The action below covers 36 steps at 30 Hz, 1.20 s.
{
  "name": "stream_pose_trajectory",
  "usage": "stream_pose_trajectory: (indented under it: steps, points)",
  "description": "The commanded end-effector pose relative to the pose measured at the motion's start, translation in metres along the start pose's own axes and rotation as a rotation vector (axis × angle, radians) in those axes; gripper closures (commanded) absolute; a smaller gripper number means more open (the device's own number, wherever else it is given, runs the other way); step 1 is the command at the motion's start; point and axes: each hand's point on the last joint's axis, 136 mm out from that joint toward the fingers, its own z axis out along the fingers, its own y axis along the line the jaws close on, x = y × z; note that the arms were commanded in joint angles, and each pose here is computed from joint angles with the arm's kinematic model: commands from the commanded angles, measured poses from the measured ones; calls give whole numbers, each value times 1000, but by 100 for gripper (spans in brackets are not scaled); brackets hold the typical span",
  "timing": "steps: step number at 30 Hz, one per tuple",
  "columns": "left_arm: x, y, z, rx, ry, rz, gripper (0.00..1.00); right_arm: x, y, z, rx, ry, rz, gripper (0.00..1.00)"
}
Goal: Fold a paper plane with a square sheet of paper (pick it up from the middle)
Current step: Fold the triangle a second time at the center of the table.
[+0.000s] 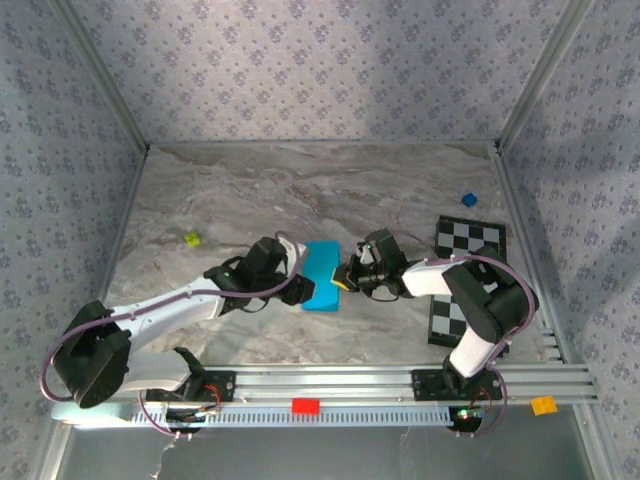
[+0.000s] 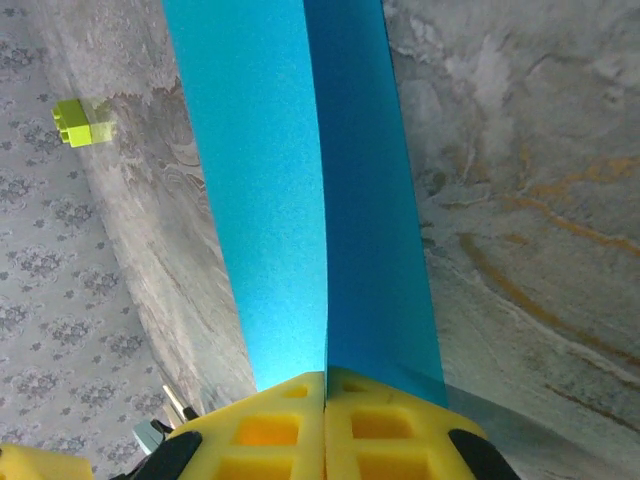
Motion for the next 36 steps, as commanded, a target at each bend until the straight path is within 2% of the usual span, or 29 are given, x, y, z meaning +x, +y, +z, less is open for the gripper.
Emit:
stream_pose_trajectory:
  steps: [1,5,8,10,13,22,27,36]
  points:
    - [2,-6,4,-97,17,151,58,1,4,-1,-9,26,-13,94]
    - [15,-21,17,-163,63,292,52,1,6,-1,-17,28,-14,94]
    - [18,-30,23,-212,74,388,44,1,6,-1,-19,31,-14,94]
    - [20,-36,28,-226,84,431,42,1,6,-1,-16,31,-12,94]
    - [23,-43,37,-243,102,486,34,1,5,-1,-15,31,-7,94]
    - [30,-39,60,-345,160,568,31,1,4,-1,-13,32,-3,94]
    - [27,-36,64,-374,163,578,40,1,5,-1,-16,34,-4,93]
    - [24,-36,58,-373,139,573,66,1,4,-1,-10,31,0,92]
